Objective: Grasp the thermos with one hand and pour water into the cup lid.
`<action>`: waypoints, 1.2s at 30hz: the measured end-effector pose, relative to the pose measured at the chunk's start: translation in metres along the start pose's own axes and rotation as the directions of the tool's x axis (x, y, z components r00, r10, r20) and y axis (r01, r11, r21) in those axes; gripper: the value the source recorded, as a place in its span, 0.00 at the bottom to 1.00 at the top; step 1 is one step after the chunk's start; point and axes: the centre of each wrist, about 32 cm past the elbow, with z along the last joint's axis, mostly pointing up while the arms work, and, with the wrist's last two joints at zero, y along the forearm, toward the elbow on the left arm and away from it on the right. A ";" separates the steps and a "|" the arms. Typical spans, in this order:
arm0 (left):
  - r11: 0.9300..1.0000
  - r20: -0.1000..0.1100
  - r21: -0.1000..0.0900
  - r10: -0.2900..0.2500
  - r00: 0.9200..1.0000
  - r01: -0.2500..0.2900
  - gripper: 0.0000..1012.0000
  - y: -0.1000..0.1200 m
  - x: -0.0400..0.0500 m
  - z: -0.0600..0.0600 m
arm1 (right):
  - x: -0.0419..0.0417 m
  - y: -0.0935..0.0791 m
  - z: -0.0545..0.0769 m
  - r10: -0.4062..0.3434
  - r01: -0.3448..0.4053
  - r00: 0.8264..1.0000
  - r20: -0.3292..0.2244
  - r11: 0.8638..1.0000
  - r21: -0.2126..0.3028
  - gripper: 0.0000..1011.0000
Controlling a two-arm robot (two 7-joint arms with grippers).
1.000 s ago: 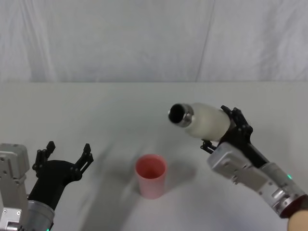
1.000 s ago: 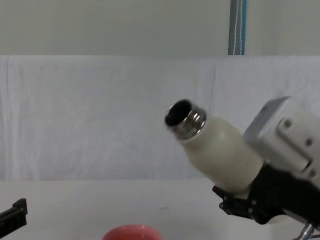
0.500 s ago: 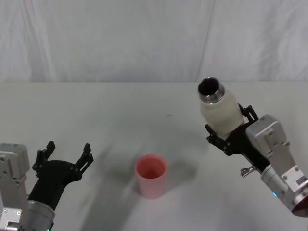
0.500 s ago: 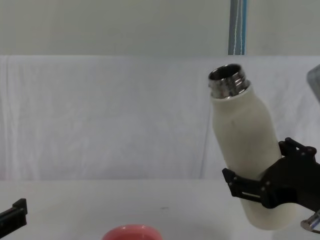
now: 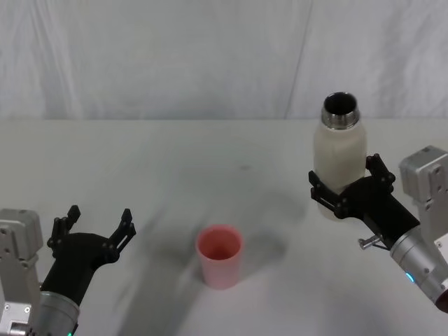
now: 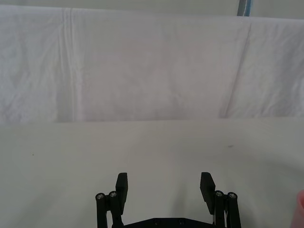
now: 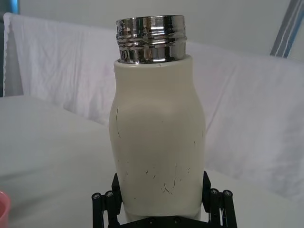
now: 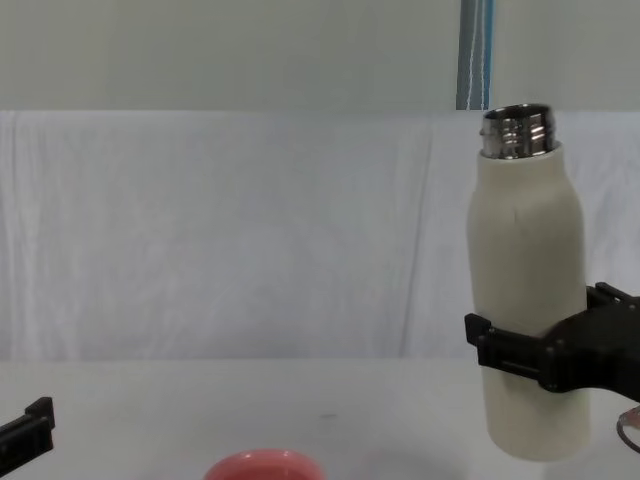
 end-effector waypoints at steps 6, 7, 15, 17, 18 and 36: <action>1.000 0.000 0.000 0.000 1.000 0.000 0.99 0.000 0.0000 0.000 | 0.0041 0.000 -0.002 -0.007 0.006 0.998 -0.066 1.000 -0.019 0.95; 1.000 0.000 0.000 0.000 1.000 0.000 0.99 0.000 0.0000 0.000 | 0.0041 0.000 -0.002 -0.007 0.006 0.998 -0.066 1.000 -0.019 0.95; 1.000 0.000 0.000 0.000 1.000 0.000 0.99 0.000 0.0000 0.000 | 0.0068 -0.001 -0.005 -0.014 0.011 0.993 -0.118 1.000 -0.026 0.95; 1.000 0.000 0.000 0.000 1.000 0.000 0.99 0.000 0.0000 0.000 | 0.0077 -0.001 -0.006 -0.017 0.013 0.991 -0.136 0.999 -0.029 0.95; 1.000 0.000 0.000 0.000 1.000 0.000 0.99 0.000 0.0000 0.000 | 0.0078 -0.002 -0.006 -0.018 0.014 0.990 -0.142 0.999 -0.031 0.95; 1.000 0.000 0.000 0.000 1.000 0.000 0.99 0.000 0.0000 0.000 | 0.0061 0.003 -0.022 -0.043 0.023 0.976 -0.216 0.995 -0.095 0.95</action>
